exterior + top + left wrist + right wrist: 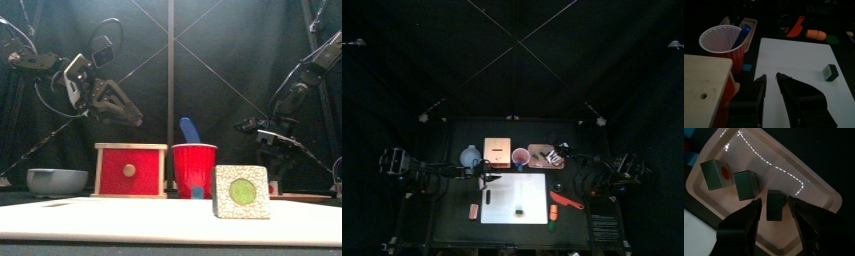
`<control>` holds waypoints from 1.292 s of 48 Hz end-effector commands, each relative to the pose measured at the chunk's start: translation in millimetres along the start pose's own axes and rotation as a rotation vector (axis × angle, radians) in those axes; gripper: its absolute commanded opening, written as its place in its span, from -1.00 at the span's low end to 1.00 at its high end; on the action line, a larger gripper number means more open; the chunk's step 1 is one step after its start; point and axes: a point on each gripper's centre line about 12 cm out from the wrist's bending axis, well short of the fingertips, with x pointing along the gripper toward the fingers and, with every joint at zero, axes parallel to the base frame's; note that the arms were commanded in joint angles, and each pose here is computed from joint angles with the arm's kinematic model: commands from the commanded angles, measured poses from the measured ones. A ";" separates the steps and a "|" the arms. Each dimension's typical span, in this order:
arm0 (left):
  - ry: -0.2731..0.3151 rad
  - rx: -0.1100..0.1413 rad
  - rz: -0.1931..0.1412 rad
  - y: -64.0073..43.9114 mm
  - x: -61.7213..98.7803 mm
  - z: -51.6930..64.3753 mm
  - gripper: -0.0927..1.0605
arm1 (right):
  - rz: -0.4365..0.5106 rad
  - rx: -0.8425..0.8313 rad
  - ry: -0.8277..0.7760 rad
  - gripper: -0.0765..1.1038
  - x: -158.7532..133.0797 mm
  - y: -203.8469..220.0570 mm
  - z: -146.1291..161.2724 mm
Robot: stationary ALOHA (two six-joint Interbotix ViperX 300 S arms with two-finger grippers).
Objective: Place sushi on board then cut the sushi with the knife then place the pieces on the plate
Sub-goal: Place the 4 sushi pieces on the plate
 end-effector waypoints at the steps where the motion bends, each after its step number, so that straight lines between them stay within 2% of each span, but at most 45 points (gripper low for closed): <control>1: -0.022 -0.003 0.000 0.0 1.0 6.6 0.32 | 0.048 -0.033 -0.085 0.52 -22.7 17.4 18.5; 12: -0.021 -0.003 0.000 -0.1 1.2 7.0 0.32 | 0.203 -0.237 -0.122 0.52 -51.1 88.3 10.7; 23: -0.020 -0.006 0.002 0.6 1.0 6.4 0.32 | 0.403 -0.511 -0.122 0.52 -79.6 173.3 -33.2; 31: -0.022 -0.006 0.002 0.5 1.2 7.0 0.32 | 0.518 -0.573 -0.103 0.52 -93.0 216.2 -56.3; 47: -0.021 -0.005 -0.001 -0.5 1.2 7.0 0.32 | 0.601 -0.584 -0.031 0.52 -90.0 279.6 -75.4; 62: -0.019 -0.003 0.002 0.5 0.8 5.9 0.32 | 0.603 -0.609 0.016 0.52 -73.8 311.2 -89.8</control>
